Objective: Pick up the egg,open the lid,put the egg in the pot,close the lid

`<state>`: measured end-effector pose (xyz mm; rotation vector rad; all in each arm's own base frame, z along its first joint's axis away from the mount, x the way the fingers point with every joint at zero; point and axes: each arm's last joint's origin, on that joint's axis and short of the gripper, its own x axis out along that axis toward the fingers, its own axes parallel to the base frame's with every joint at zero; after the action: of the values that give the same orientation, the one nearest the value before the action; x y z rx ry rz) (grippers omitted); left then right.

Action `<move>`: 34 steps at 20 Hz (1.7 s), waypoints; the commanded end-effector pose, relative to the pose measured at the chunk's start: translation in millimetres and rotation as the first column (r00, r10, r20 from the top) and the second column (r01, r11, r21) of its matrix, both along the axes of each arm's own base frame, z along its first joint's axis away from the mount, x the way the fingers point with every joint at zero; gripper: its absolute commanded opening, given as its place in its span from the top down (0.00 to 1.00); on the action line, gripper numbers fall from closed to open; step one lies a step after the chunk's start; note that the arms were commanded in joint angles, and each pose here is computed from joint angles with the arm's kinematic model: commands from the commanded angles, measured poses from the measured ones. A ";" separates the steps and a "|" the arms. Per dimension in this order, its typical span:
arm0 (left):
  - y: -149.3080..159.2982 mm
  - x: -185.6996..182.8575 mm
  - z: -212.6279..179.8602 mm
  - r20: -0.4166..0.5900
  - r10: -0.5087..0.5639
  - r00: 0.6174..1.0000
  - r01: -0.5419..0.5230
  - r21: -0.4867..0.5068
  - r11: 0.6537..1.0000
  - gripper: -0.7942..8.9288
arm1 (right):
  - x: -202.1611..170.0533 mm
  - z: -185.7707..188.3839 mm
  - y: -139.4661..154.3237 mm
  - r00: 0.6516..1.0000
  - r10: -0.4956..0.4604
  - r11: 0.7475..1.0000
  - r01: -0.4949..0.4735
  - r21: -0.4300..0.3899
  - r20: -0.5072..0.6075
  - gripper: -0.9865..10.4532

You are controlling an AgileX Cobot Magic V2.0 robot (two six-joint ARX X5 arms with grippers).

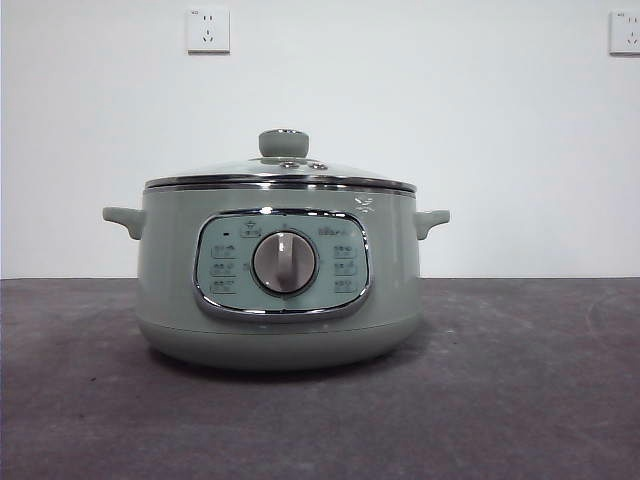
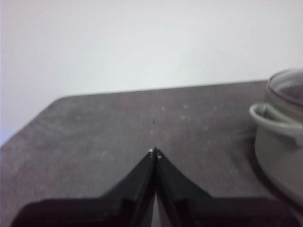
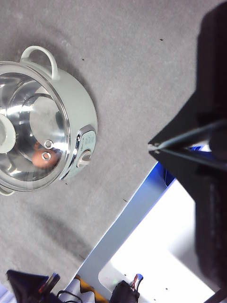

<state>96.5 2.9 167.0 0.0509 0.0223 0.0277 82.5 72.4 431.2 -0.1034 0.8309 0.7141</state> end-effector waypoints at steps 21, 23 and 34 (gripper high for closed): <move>0.2 -1.3 -19.3 -0.171 0.003 0.985 -0.013 -0.060 0.998 0.92 | -1.6 -1.1 -1.2 1.000 -0.004 1.000 0.004 -0.008 -0.012 0.91; 0.2 -1.3 -19.3 -0.171 0.002 0.985 -0.013 -0.060 0.998 0.92 | -4.6 0.4 -5.3 1.000 -0.009 1.000 0.009 -0.004 0.010 0.91; 0.2 -1.3 -19.3 -0.171 0.003 0.985 -0.013 -0.060 0.998 0.92 | -27.6 -28.5 -56.4 0.680 -0.282 0.959 0.199 0.200 0.677 0.91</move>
<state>95.0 2.9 151.8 0.0027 0.1803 0.0272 48.8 14.9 411.4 -0.1202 0.0501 0.4034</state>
